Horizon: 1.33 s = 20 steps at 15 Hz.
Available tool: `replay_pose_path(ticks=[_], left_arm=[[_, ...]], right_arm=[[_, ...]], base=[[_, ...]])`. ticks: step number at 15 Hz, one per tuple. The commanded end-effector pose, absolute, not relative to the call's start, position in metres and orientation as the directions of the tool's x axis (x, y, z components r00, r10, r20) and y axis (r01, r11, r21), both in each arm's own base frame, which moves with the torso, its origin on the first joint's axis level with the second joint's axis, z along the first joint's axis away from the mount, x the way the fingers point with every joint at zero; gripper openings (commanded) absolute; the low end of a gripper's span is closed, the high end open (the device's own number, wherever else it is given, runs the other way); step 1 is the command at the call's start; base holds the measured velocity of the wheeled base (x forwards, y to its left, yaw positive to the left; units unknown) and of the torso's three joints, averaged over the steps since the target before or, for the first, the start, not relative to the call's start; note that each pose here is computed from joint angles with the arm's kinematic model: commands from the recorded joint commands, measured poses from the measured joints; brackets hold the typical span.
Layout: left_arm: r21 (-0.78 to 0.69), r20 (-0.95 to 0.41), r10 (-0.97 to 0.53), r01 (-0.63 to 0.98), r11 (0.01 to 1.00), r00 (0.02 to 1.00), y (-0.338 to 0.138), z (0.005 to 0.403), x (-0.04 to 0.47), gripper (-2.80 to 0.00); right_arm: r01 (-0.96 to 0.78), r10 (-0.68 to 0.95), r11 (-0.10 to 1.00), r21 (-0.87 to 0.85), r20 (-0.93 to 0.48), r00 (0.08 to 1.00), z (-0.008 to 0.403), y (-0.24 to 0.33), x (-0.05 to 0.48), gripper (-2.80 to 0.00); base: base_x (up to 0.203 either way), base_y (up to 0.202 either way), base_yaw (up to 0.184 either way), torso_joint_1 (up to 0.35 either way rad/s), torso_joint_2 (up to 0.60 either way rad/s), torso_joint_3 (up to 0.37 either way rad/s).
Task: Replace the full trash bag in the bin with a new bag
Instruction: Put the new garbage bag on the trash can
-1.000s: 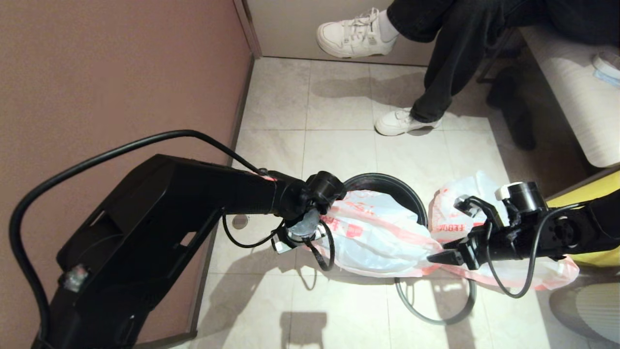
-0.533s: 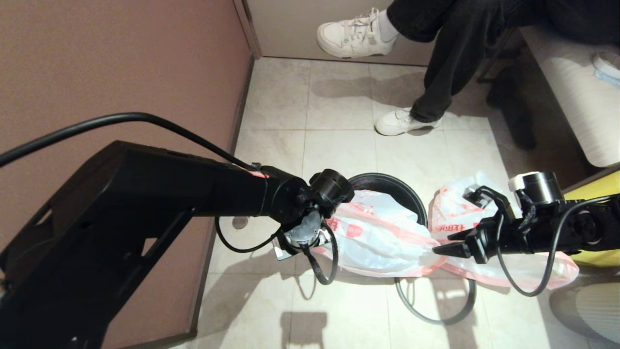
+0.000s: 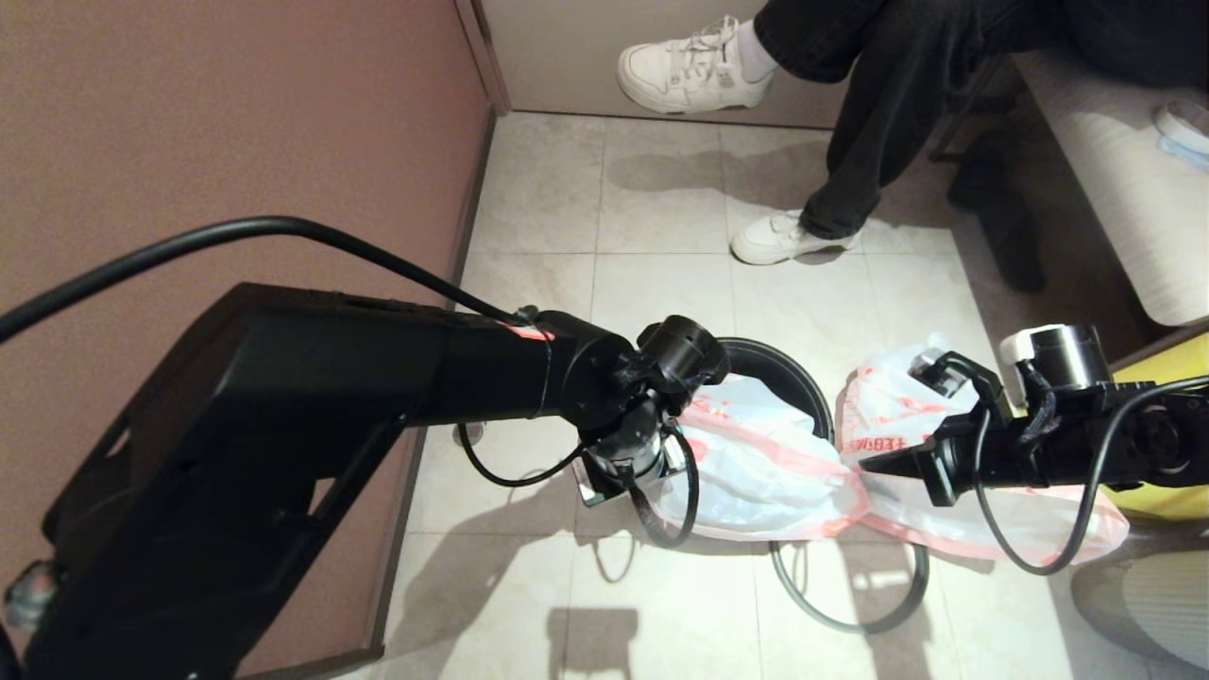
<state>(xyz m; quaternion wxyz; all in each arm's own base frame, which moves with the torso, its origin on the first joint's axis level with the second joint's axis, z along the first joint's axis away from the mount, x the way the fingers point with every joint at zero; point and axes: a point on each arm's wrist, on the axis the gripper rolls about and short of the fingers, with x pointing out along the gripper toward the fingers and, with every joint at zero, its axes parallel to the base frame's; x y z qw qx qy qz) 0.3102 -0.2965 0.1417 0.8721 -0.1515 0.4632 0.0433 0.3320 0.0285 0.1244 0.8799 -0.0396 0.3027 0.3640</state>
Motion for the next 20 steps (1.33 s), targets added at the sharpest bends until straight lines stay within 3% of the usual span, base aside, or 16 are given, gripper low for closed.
replay_pose_path(ticks=[1,9,13,14,20], left_arm=[[-0.224,-0.825,-0.065,-0.221,0.949,0.561,-0.311,0.131,0.317,-2.80],[-0.208,-0.857,-0.060,-0.238,0.949,0.512,-0.338,0.100,0.305,-2.80],[-0.259,-0.831,-0.094,-0.233,0.937,0.548,-0.341,0.103,0.311,-2.80],[-0.262,-0.828,-0.098,-0.227,0.938,0.551,-0.341,0.104,0.310,0.00],[-0.260,-0.827,-0.082,-0.249,0.933,0.556,-0.336,0.099,0.319,0.00]], right_arm=[[-0.666,0.618,0.732,0.144,-0.553,0.559,0.127,0.027,0.333,-2.80],[-0.660,0.615,0.738,0.140,-0.544,0.571,0.131,0.022,0.332,-2.80],[-0.667,0.625,0.731,0.144,-0.532,0.571,0.134,0.021,0.331,-2.80],[-0.666,0.624,0.732,0.144,-0.532,0.572,0.134,0.020,0.332,-2.80],[-0.668,0.627,0.730,0.144,-0.531,0.570,0.134,0.020,0.331,-2.80]], base=[[0.000,0.000,0.000,0.000,0.00,0.000],[0.000,0.000,0.000,0.000,0.00,0.000],[0.000,0.000,0.000,0.000,0.00,0.000],[0.000,0.000,0.000,0.000,0.00,0.000],[0.000,0.000,0.000,0.000,0.00,0.000]])
